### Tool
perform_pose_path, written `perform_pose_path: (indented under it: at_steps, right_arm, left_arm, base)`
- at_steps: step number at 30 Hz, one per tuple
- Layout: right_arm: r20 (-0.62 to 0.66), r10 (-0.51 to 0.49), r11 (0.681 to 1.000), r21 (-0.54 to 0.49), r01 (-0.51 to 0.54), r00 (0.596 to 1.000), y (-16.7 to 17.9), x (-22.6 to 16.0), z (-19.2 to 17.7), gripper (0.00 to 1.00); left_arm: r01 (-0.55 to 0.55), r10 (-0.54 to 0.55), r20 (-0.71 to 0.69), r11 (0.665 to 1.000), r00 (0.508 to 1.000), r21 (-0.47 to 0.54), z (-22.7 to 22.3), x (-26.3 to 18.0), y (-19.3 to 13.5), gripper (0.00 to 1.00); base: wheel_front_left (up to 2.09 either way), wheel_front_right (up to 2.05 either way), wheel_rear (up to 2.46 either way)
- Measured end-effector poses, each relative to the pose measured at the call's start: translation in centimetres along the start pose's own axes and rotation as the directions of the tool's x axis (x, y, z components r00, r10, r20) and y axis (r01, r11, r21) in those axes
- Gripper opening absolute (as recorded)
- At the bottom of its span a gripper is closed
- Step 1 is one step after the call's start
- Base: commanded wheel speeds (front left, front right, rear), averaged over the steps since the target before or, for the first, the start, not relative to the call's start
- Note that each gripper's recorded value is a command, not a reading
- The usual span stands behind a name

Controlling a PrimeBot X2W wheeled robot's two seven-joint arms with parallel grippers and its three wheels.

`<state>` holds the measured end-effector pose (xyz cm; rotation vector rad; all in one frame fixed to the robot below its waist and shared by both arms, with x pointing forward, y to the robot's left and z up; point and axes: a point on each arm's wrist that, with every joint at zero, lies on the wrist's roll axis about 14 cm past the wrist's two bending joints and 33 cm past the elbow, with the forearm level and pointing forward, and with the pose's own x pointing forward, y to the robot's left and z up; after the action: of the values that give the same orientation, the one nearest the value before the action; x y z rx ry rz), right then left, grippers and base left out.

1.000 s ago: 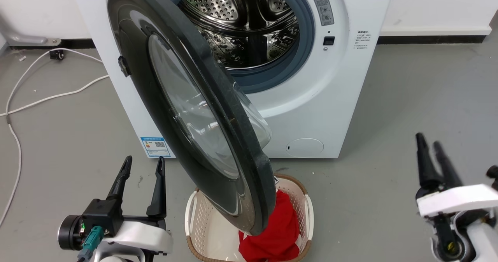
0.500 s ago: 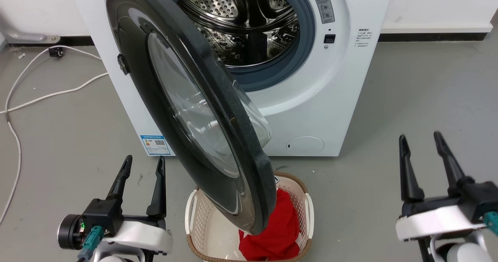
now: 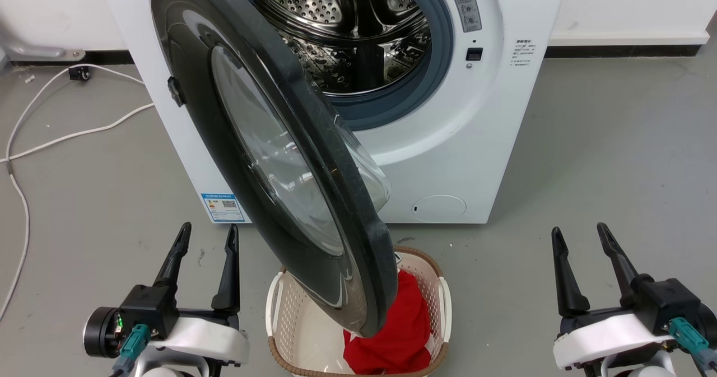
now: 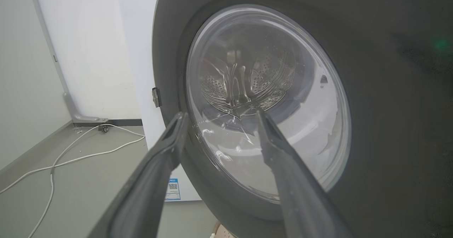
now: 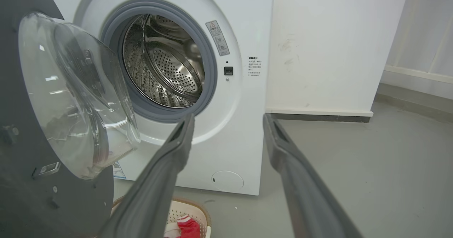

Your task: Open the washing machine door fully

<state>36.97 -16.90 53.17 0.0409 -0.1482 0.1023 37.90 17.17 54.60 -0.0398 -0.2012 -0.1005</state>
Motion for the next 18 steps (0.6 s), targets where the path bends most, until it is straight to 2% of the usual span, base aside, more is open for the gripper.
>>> perform_pose_path:
  at_steps: [9,10,11,18]
  right_arm:
    - [0.0,0.0,1.0,0.001,0.0,1.0,0.0,0.12,-0.12,1.0]
    - [0.001,0.0,1.0,0.005,0.0,1.0,0.01,0.13,-0.11,1.0]
    - [0.002,0.0,1.0,0.007,0.0,1.0,0.03,0.14,-0.08,1.0]
    - [0.009,0.001,1.0,0.012,-0.001,1.0,0.07,0.12,0.04,1.0]
  left_arm:
    - [0.001,-0.001,0.001,1.0,1.0,0.0,0.01,0.04,-0.01,1.0]
    - [0.001,-0.001,0.001,1.0,1.0,-0.001,0.03,0.05,-0.02,0.63]
    - [0.003,-0.003,0.0,1.0,1.0,-0.002,-0.02,0.04,-0.09,0.0]
    - [0.002,-0.002,0.002,1.0,1.0,-0.01,0.03,0.06,-0.09,0.0]
  base:
    - [0.0,0.0,0.0]
    - [0.0,0.0,0.0]
    - [0.0,0.0,0.0]
    - [0.0,0.0,0.0]
